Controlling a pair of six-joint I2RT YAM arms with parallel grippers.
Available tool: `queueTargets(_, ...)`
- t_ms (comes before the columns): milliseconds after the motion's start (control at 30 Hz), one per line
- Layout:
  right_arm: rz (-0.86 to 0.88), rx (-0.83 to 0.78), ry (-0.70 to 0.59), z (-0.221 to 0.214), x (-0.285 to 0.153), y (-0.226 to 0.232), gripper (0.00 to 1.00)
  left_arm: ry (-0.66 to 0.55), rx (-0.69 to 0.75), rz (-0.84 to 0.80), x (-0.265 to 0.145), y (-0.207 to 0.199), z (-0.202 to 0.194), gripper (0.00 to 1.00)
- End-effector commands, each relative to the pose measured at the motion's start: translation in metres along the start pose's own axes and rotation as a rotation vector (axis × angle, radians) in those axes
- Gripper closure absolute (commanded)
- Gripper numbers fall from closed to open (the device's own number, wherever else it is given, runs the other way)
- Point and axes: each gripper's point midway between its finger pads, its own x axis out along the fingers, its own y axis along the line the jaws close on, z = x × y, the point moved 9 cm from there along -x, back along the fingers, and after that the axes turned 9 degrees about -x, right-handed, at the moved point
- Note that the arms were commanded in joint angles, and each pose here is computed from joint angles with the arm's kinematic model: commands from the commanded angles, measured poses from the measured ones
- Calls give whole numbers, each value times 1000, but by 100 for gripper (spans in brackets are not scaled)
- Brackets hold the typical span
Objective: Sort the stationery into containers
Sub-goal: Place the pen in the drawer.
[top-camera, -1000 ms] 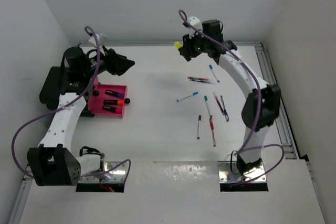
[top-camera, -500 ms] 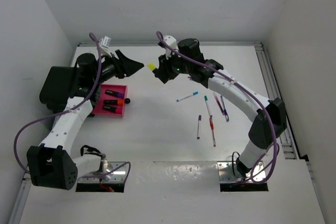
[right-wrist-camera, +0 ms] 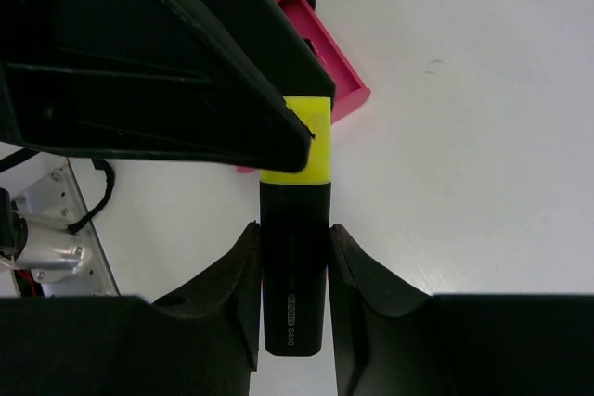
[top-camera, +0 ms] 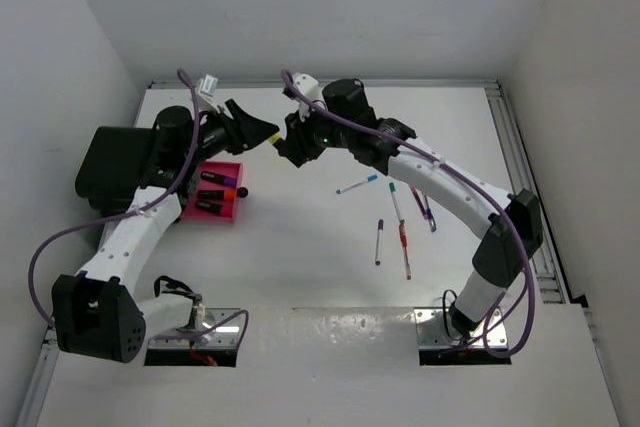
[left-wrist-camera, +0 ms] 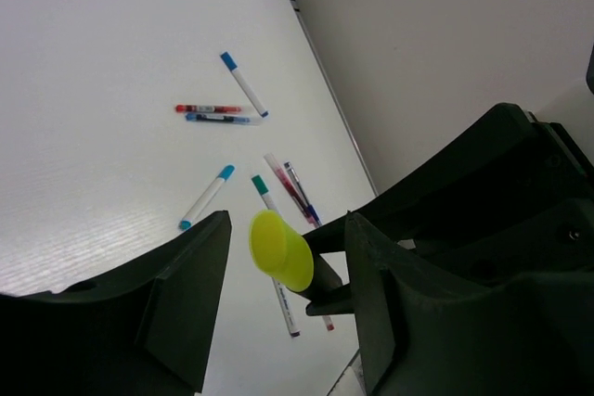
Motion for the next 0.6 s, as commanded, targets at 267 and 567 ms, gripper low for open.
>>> queueTargets(267, -17, -40, -103, 34, 0, 6, 100, 43, -57, -55, 4, -3, -13, 57)
queueTargets(567, -13, -56, -87, 30, -2, 7, 65, 50, -10, -54, -1, 2, 2, 97)
